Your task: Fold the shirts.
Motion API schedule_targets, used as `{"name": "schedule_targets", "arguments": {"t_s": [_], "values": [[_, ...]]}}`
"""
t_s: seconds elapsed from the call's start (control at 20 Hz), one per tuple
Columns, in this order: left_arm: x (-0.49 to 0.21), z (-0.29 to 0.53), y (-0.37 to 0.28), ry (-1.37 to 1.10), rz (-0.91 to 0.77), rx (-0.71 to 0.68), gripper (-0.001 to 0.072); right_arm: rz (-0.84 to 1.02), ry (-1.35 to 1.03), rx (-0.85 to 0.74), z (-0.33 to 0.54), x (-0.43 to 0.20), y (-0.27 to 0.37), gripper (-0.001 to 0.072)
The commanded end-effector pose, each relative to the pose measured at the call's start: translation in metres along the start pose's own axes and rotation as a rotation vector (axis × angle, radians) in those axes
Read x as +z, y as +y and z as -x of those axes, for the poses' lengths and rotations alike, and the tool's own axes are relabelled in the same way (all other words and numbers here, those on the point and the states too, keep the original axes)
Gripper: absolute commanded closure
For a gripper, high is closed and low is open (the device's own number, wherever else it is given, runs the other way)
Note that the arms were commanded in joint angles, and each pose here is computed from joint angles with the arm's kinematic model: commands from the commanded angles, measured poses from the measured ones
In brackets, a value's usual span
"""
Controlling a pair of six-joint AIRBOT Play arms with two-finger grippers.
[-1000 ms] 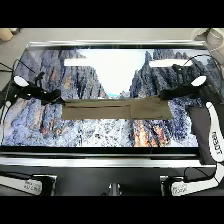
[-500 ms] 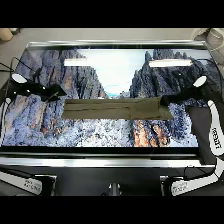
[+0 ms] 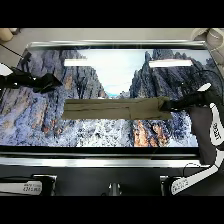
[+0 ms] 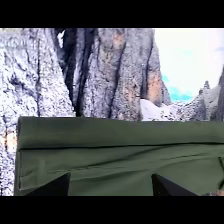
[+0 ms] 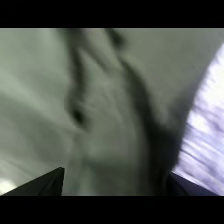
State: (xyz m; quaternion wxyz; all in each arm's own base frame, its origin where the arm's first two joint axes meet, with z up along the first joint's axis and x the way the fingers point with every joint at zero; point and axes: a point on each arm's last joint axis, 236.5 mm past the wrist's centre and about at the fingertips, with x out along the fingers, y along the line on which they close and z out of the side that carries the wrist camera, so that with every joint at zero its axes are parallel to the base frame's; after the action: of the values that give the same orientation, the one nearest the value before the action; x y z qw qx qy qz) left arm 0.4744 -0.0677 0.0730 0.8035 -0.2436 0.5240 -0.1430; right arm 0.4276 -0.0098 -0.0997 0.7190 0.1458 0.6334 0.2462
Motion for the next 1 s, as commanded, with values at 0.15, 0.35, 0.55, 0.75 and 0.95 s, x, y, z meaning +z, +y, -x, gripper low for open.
{"name": "schedule_targets", "arguments": {"t_s": [0.15,0.35,0.55,0.75,0.95], "values": [[-0.013,0.011,-0.054,-0.009,-0.107,-0.043,0.0101,-0.061,-0.067,0.176,-0.022,0.021,0.032,0.0103],[-0.036,-0.025,-0.097,0.043,-0.189,-0.084,0.0375,-0.004,-0.091,0.177,-0.009,0.028,0.052,0.0697],[-0.069,-0.108,-0.154,0.080,-0.229,-0.148,0.0679,0.100,-0.194,0.134,0.048,0.042,0.088,0.0697],[-0.145,-0.201,-0.215,0.233,-0.059,-0.317,0.0680,0.201,-0.230,0.128,0.109,0.026,0.143,0.0697],[-0.202,-0.245,-0.246,0.329,0.028,-0.394,0.0680,0.253,-0.322,0.074,0.165,0.012,0.188,0.0697]]}}
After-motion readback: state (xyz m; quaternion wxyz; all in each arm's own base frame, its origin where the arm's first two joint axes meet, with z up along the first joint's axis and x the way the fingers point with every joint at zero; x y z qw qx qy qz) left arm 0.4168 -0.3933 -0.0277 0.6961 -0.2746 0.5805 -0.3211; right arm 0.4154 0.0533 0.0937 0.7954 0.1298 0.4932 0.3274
